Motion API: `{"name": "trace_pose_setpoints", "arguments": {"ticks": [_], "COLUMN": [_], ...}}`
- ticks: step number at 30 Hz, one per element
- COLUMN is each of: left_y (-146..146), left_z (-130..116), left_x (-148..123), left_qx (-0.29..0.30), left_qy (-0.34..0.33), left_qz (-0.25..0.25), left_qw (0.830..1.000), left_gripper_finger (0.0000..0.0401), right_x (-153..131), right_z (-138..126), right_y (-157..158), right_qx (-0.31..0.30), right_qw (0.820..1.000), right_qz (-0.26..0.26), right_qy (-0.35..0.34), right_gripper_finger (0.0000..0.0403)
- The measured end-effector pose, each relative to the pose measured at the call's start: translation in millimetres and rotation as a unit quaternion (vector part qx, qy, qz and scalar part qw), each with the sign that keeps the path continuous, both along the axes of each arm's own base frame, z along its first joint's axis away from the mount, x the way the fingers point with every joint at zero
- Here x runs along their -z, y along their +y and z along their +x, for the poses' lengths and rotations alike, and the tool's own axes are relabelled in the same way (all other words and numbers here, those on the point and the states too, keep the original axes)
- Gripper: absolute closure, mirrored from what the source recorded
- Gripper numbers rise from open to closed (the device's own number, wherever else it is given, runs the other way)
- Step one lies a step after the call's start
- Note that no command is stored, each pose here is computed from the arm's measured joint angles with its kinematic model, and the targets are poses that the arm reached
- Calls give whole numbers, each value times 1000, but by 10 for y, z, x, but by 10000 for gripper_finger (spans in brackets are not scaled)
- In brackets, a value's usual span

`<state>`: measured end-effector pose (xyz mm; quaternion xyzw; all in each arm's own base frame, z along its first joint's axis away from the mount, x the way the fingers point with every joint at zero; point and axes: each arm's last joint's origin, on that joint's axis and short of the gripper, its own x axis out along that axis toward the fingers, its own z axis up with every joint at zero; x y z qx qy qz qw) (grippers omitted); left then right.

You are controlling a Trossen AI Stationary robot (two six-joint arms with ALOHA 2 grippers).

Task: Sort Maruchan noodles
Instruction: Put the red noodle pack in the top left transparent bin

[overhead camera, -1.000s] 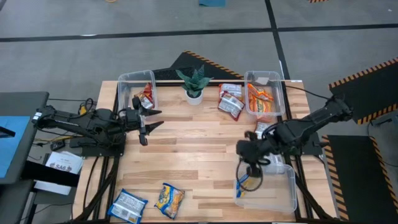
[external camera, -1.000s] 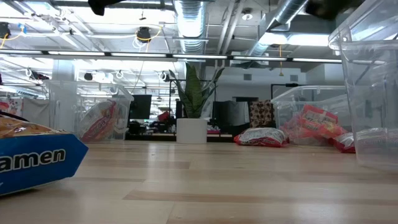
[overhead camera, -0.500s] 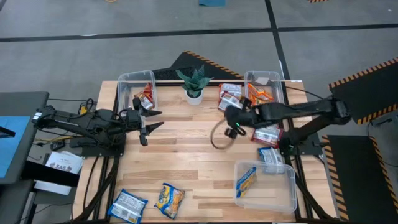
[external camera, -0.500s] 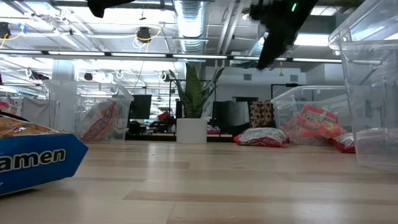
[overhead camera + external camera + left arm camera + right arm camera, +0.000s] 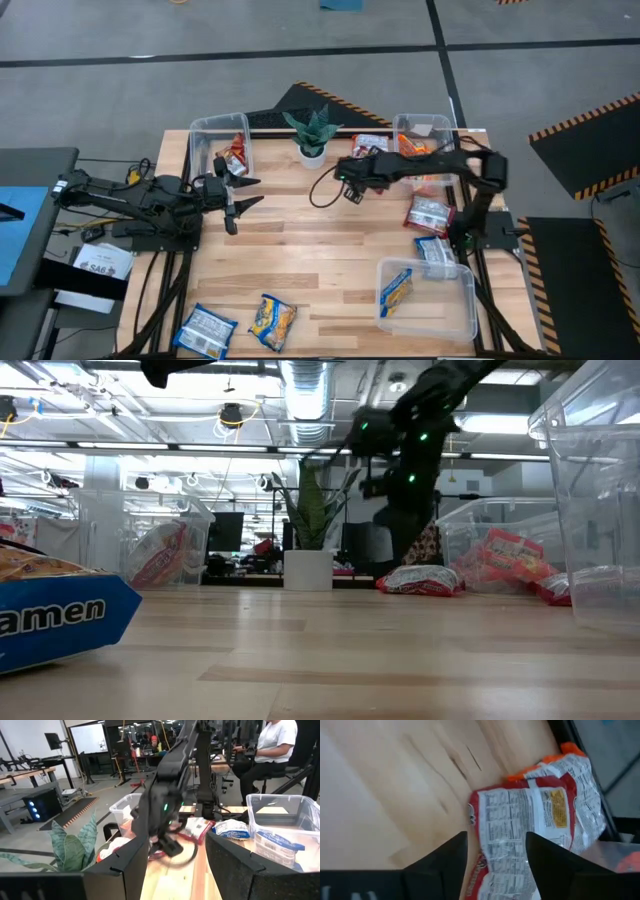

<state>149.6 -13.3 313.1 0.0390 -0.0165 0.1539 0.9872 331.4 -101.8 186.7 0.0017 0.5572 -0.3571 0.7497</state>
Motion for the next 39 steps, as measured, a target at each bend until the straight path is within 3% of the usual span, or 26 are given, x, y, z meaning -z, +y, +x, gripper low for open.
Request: {"name": "trace_pose_setpoints", "arguments": {"ticks": [9,23,27,32,39], "left_y": [0,0,0,0,0], "left_z": [0,0,0,0,0], "left_x": [2,8,8,8,8], "left_qx": [0,0,0,0,0], "left_qy": [0,4,4,3,4], "left_qz": [-1,-1,-1,-1,-1], "left_qw": [1000,1000,1000,1000,1000], "left_gripper_finger": [214,214,214,214,214], "right_x": [251,672,758,746,241], "right_z": [337,361,360,383,409], "right_y": [-131,-311,-308,-208,193], "right_qx": [19,65,50,15,-34], "right_qw": [991,977,972,969,980], "right_qz": [-32,-9,-12,-16,-33], "right_qy": [126,204,230,246,195], "right_gripper_finger": [181,187,241,379,395]}}
